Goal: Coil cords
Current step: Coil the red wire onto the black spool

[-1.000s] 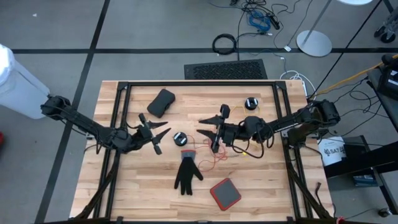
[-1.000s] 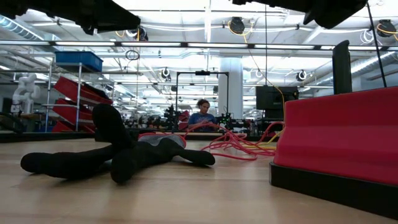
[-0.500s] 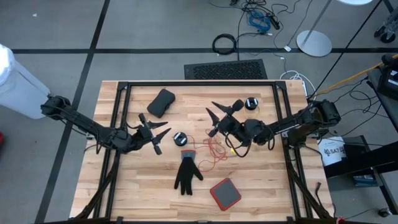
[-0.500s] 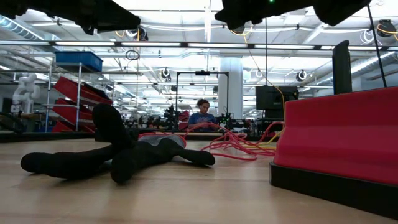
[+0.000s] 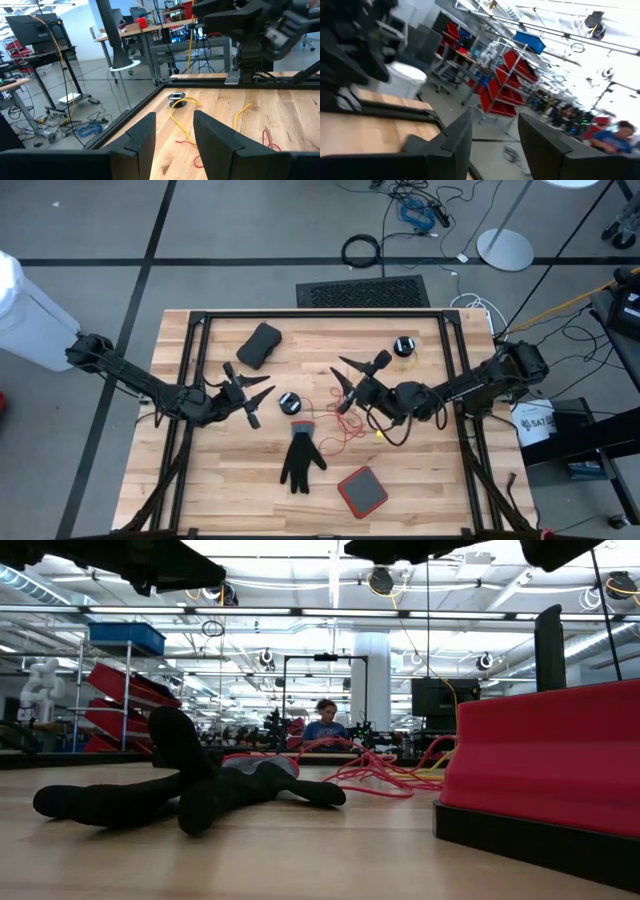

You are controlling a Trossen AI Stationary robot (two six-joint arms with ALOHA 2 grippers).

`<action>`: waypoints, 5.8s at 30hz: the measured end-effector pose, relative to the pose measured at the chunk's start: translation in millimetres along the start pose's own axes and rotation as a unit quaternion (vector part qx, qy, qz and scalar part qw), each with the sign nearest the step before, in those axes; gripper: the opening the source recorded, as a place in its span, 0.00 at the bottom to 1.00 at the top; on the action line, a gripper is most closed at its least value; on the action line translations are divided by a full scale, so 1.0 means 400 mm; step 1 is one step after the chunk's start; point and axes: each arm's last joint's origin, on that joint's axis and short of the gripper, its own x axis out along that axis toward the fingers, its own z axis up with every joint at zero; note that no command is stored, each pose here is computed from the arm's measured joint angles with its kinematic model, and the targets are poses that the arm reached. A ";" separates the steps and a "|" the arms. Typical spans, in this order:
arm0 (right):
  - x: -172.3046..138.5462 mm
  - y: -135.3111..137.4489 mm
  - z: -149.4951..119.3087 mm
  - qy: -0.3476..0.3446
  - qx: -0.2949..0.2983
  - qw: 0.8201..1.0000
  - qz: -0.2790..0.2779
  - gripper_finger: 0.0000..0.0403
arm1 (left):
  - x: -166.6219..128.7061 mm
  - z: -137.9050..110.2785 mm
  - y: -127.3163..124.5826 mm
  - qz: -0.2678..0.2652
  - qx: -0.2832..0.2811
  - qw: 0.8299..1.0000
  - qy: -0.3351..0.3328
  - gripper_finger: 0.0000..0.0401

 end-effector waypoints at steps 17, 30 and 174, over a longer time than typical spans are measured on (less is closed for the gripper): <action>-0.025 -0.036 0.082 -0.244 0.162 0.952 0.084 0.36 | 0.000 0.000 0.000 0.000 0.000 1.000 0.000 0.35; -0.028 -0.111 0.132 -0.296 -0.027 0.953 -0.061 0.36 | 0.000 0.000 0.000 0.000 0.001 1.000 0.000 0.35; 0.077 -0.015 -0.139 0.151 0.141 0.950 0.236 0.36 | 0.152 -0.006 0.189 0.008 0.050 0.994 0.099 0.35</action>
